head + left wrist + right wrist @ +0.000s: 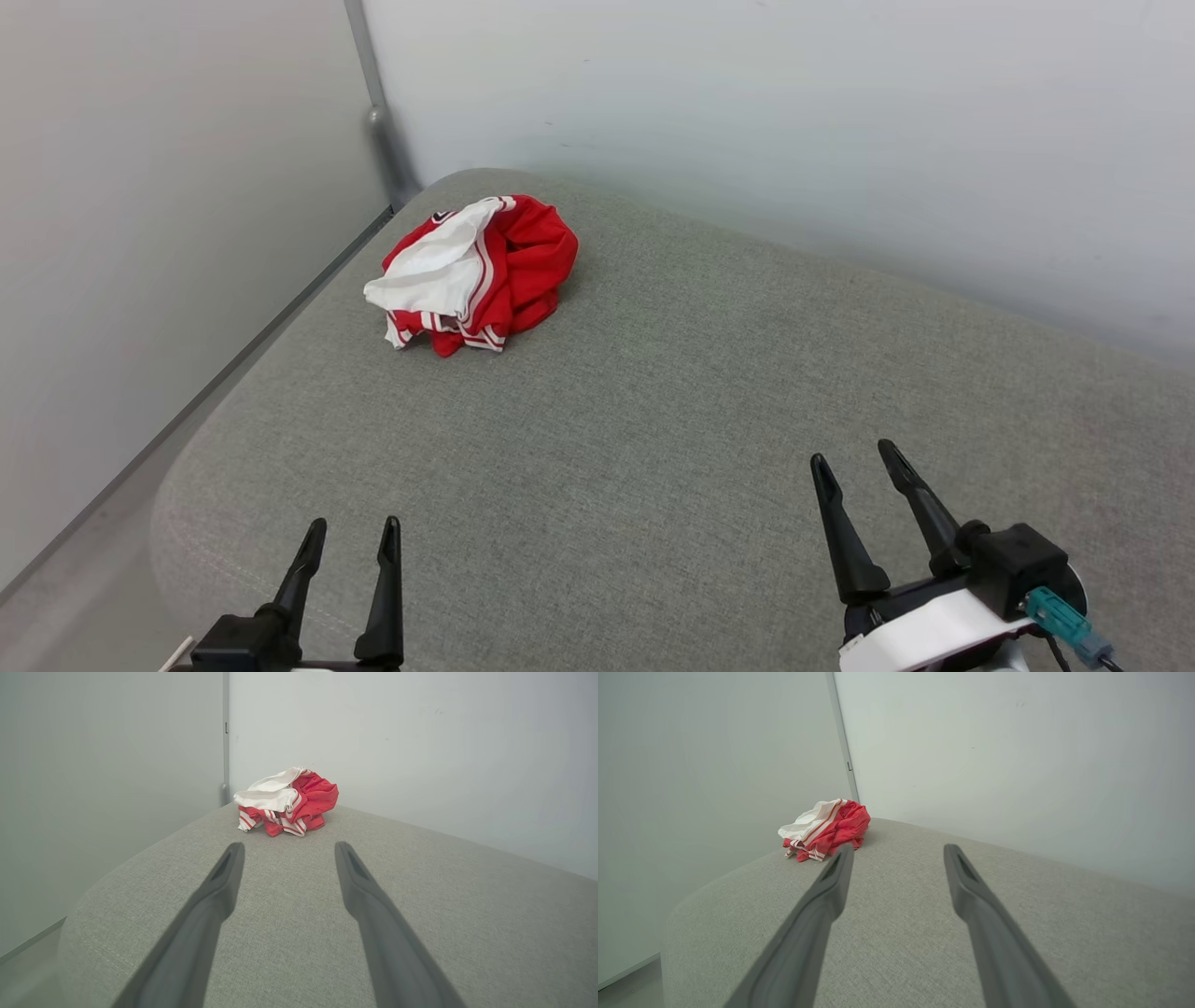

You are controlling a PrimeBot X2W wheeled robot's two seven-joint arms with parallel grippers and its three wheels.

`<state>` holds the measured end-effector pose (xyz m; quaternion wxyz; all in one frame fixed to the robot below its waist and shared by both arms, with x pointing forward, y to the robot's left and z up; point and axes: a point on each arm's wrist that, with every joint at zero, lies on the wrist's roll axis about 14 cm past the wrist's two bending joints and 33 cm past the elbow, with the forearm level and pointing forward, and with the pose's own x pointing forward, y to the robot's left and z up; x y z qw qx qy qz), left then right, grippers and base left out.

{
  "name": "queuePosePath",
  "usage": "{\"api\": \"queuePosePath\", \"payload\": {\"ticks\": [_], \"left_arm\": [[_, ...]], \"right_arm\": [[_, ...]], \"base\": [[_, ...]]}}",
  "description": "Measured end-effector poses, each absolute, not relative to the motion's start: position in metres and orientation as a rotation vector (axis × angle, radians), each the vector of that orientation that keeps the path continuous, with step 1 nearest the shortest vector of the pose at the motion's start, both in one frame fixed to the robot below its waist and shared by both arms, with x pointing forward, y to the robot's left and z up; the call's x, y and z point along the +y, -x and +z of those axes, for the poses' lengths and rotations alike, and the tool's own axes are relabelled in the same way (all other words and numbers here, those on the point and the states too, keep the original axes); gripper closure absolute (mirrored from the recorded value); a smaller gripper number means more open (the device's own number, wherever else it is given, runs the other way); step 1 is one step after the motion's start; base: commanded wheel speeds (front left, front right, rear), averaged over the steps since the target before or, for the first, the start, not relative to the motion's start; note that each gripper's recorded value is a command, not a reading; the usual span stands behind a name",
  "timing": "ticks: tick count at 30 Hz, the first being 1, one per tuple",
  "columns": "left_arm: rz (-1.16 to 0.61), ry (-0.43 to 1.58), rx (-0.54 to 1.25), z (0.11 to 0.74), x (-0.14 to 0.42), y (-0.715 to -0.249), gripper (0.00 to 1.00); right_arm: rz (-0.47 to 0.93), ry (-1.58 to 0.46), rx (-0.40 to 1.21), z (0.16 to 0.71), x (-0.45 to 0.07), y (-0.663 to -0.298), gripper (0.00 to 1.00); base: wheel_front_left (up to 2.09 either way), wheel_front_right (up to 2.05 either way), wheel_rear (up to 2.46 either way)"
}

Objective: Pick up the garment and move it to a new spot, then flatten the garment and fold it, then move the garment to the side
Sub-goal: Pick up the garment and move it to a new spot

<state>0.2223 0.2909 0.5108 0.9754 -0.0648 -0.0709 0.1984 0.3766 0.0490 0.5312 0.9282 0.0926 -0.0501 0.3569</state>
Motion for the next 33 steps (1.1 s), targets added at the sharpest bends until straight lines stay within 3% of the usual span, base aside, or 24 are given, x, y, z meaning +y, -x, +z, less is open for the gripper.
{"api": "queuePosePath", "payload": {"ticks": [17,25,33], "left_arm": [[0.398,0.136,-0.123,0.509,0.293,-0.234,0.0],[0.336,0.09,-0.113,0.518,0.3,-0.291,0.0],[0.245,-0.021,0.041,0.51,0.357,-0.379,0.0]], "right_arm": [[0.745,-0.167,-0.067,0.514,0.054,-0.384,0.0],[0.721,-0.153,-0.084,0.505,0.05,-0.409,0.0],[0.657,-0.137,-0.07,0.479,0.032,-0.443,0.0]], "base": [[0.0,0.0,0.0],[0.0,0.0,0.0],[0.0,0.0,0.0]]}}
